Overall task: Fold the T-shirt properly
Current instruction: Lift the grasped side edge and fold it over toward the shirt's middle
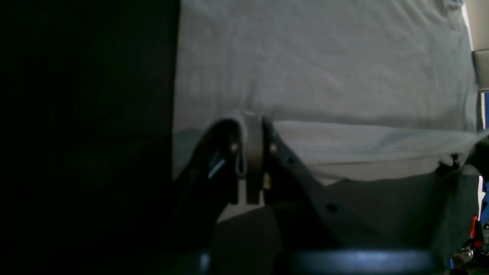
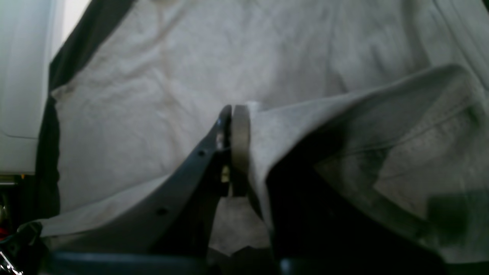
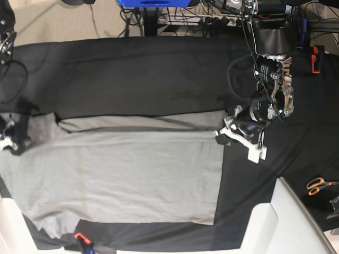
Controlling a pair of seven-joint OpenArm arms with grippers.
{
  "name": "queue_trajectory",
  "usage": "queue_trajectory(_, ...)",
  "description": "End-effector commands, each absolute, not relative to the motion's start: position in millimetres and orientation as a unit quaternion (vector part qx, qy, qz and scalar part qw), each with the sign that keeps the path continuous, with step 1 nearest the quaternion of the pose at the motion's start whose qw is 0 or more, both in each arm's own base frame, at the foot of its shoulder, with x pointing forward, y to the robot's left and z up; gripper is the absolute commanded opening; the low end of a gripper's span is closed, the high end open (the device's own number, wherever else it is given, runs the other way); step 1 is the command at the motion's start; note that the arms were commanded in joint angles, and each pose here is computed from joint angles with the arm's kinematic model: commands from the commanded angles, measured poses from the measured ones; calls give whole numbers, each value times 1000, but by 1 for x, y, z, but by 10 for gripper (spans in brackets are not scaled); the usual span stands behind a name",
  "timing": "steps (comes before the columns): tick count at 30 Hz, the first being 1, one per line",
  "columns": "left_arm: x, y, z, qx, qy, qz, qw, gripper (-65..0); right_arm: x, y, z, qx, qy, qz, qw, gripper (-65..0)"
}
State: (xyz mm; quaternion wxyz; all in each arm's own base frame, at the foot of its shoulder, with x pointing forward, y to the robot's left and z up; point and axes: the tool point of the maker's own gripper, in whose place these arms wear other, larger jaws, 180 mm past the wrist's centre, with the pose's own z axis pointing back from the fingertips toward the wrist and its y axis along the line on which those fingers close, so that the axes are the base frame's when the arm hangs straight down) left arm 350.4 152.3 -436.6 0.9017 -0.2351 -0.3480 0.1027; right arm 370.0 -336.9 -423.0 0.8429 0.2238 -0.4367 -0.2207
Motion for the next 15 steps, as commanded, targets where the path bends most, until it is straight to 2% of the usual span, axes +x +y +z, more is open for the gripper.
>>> queue_trajectory(1, 367, 156, -418, -238, -377, 99, 889, -650, 387, -352, -397, 219, -475, -218, 824, -648)
queue_trajectory(4, 377, 156, -410, -238, -387, 95, 886, -650, 392, -346, -394, 221, -475, -207, 826, -648)
queue_trajectory(8, 383, 159, -410, -202, -388, 68, 897, -650, 401, -334, -394, 225, -466, -186, 835, -648)
queue_trajectory(15, 390, 139, -422, -179, -367, 22, 912, -650, 407, -333, -390, 224, -478, -185, 829, -647)
